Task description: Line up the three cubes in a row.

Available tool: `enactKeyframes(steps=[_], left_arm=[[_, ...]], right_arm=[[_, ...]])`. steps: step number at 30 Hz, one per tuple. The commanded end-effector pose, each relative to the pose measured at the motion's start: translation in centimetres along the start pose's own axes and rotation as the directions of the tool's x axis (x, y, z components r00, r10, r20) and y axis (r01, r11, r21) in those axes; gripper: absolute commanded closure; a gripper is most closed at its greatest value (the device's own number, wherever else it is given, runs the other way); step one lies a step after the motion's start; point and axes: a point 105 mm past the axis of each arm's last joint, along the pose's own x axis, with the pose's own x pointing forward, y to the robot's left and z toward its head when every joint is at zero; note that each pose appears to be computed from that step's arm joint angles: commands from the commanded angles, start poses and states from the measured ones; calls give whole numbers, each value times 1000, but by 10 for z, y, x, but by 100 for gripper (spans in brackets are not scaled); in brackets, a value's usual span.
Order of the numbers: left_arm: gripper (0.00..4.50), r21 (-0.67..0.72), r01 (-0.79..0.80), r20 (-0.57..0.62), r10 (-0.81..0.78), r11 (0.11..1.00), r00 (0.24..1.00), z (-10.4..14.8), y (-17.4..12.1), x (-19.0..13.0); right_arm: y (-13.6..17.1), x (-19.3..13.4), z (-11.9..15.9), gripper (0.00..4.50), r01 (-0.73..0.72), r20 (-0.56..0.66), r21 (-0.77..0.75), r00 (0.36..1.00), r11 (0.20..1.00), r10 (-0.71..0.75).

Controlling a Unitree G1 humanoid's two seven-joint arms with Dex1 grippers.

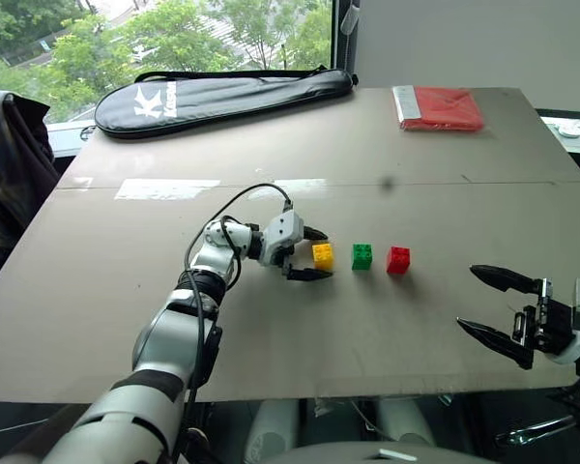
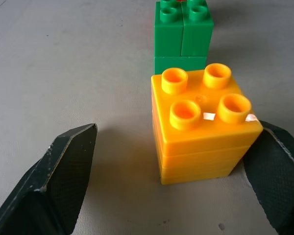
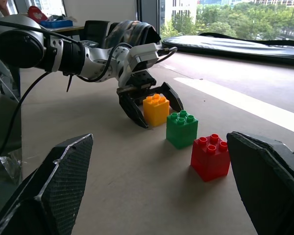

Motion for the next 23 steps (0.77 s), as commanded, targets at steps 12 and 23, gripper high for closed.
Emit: enactKeyframes(steps=[12,23], left_arm=[[3,-93,-171,-61,166,981,984,-24,-60,-72],[3,-316,-393,-69,392,864,917,-13,-135,-57]], right_arm=[[-19,-13,-30,0,18,-76,5,997,1000,-18],[-40,-18,-56,0,19,-191,-9,981,1000,-21]])
